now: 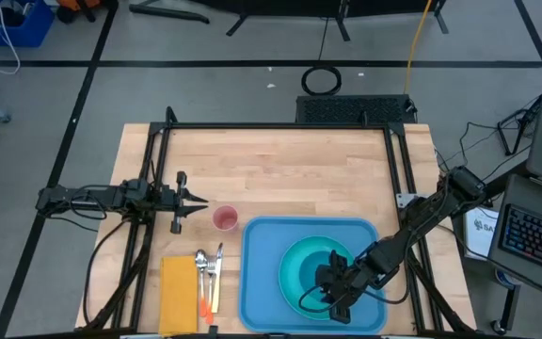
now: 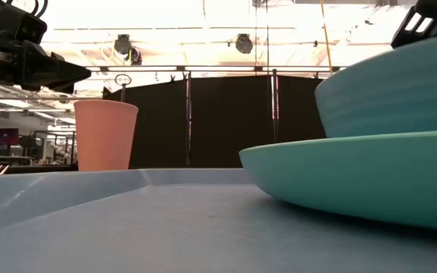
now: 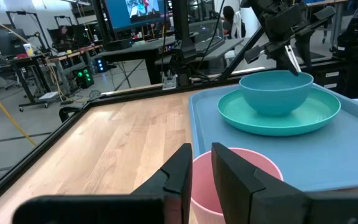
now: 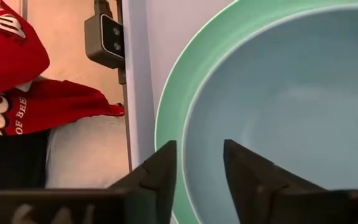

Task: Set up tray
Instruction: Put the blue bowl on the light blue plate, then put the pink cup on the blue serving tray at the top right of the light blue plate

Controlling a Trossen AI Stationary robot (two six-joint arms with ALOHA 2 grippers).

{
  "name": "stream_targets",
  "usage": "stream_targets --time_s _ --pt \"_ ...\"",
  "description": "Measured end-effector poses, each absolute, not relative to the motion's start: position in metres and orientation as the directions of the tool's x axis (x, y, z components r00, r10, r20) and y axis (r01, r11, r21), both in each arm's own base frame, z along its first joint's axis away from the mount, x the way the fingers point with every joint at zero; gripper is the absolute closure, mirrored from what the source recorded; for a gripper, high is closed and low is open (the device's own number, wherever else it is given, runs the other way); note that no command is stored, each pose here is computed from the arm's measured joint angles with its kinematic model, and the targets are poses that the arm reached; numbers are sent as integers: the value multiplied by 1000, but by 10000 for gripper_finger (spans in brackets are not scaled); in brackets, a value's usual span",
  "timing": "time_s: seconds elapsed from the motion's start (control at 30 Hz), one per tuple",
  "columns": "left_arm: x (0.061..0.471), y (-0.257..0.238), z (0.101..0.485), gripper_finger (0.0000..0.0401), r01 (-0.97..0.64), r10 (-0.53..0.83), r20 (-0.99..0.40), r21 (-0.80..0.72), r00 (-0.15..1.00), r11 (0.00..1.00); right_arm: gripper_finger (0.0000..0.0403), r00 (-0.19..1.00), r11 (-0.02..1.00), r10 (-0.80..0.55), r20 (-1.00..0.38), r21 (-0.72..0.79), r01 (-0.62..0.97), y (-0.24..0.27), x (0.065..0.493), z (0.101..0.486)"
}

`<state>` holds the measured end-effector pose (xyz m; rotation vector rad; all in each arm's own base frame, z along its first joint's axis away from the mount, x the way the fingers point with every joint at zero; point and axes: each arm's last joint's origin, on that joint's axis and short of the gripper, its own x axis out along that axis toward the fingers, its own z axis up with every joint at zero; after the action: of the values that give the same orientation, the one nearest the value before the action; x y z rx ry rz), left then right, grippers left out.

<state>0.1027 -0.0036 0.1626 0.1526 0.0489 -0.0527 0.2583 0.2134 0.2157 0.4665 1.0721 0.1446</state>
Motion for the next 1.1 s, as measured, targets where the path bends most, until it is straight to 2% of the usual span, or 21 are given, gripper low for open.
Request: stream_targets --time_s 0.2,0.47,0.73,1.1 --pt "103 -4 163 334 56 -49 -53 151 997 987 247 473 878 367 -801 466 107 213 256 221" --pt "103 -4 163 334 56 -49 -52 151 997 987 249 541 875 406 -736 483 0 210 254 241" --pt "103 -4 163 334 56 -49 -52 151 997 987 251 650 941 291 -702 331 -63 202 258 248" --pt "103 -4 163 334 56 -49 -52 151 997 987 264 766 964 262 -587 131 -230 174 289 260"
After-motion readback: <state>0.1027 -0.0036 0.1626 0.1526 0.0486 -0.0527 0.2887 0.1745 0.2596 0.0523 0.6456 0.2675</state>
